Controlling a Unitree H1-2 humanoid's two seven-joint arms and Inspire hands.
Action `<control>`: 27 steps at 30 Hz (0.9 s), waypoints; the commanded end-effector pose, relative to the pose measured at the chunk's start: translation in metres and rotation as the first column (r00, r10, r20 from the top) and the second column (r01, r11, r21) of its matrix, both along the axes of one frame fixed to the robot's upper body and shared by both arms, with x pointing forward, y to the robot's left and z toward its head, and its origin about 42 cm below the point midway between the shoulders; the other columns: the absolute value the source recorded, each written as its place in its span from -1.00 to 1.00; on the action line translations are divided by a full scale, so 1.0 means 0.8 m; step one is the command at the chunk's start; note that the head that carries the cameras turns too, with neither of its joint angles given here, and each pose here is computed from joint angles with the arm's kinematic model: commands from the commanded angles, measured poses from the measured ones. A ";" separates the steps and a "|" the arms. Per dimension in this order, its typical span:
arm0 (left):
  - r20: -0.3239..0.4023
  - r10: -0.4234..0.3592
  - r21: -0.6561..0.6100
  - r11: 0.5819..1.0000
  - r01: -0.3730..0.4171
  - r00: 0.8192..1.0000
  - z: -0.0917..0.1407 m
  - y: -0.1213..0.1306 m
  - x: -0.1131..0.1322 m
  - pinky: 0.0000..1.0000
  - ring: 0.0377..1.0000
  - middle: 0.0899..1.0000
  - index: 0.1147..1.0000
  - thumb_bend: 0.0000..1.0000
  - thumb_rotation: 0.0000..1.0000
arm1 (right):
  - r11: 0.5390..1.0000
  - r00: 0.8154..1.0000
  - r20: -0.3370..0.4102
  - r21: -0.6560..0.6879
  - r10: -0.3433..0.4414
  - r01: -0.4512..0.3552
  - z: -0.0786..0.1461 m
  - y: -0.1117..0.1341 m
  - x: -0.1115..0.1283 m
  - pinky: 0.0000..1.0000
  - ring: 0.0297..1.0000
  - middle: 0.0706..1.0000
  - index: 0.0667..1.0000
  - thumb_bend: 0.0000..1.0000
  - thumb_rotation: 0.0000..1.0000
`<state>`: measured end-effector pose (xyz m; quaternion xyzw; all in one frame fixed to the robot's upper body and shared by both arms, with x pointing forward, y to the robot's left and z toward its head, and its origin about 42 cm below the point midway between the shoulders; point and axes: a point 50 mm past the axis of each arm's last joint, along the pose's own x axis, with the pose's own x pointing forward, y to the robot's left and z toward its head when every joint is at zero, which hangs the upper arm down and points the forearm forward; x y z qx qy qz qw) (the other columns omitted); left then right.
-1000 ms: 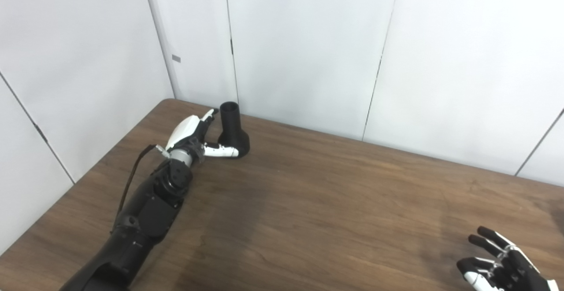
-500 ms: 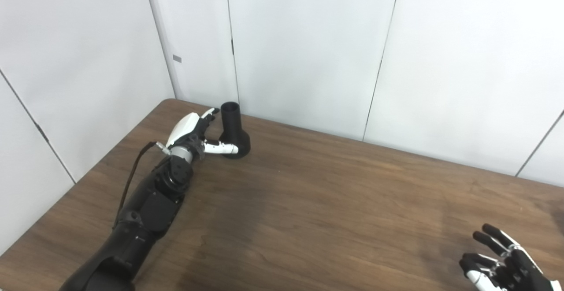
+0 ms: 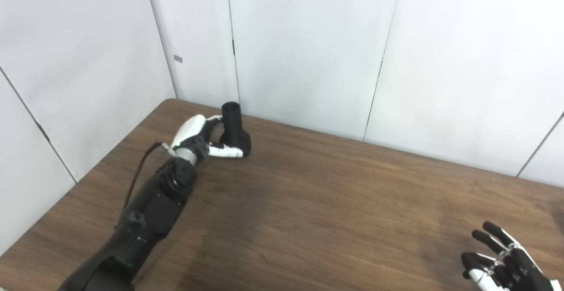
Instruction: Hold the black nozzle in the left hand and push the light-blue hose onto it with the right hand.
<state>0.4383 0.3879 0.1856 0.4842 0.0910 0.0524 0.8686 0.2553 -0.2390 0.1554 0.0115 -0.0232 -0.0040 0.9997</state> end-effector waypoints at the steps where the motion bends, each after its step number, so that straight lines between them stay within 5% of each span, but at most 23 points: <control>1: -0.055 -0.051 0.024 0.998 0.052 0.997 -0.006 -0.013 0.002 0.92 0.98 0.86 0.59 0.97 -0.29 | 1.000 0.997 0.076 -0.004 0.003 -0.003 0.019 0.001 0.003 -0.16 0.12 0.47 0.52 -0.41 -1.00; 13: -0.064 -0.080 0.074 0.994 0.085 0.995 -0.019 -0.025 0.002 0.99 0.96 0.78 0.52 0.94 -0.41 | 1.000 0.999 0.054 0.007 -0.004 0.004 0.020 0.003 0.001 -0.12 0.14 0.49 0.55 -0.39 -1.00; 16: 0.005 -0.063 0.036 0.997 0.063 0.998 -0.024 -0.025 0.001 0.58 0.61 0.47 0.40 0.80 -0.61 | 1.000 0.999 0.054 0.007 -0.007 0.006 0.019 0.002 0.001 -0.13 0.11 0.46 0.53 -0.37 -1.00; 21: 0.060 -0.059 -0.004 0.998 0.059 0.996 -0.032 -0.026 -0.001 0.27 0.13 0.03 0.19 0.65 -0.75 | 1.000 0.999 0.048 0.007 -0.003 0.003 0.020 0.002 0.000 -0.18 0.09 0.44 0.51 -0.36 -1.00; 27: 0.014 -0.082 -0.013 0.997 0.082 0.997 -0.043 -0.031 -0.002 0.53 0.39 0.26 0.27 0.86 -0.57 | 1.000 0.999 0.046 -0.011 -0.007 0.008 0.018 0.000 0.001 -0.17 0.09 0.44 0.52 -0.37 -1.00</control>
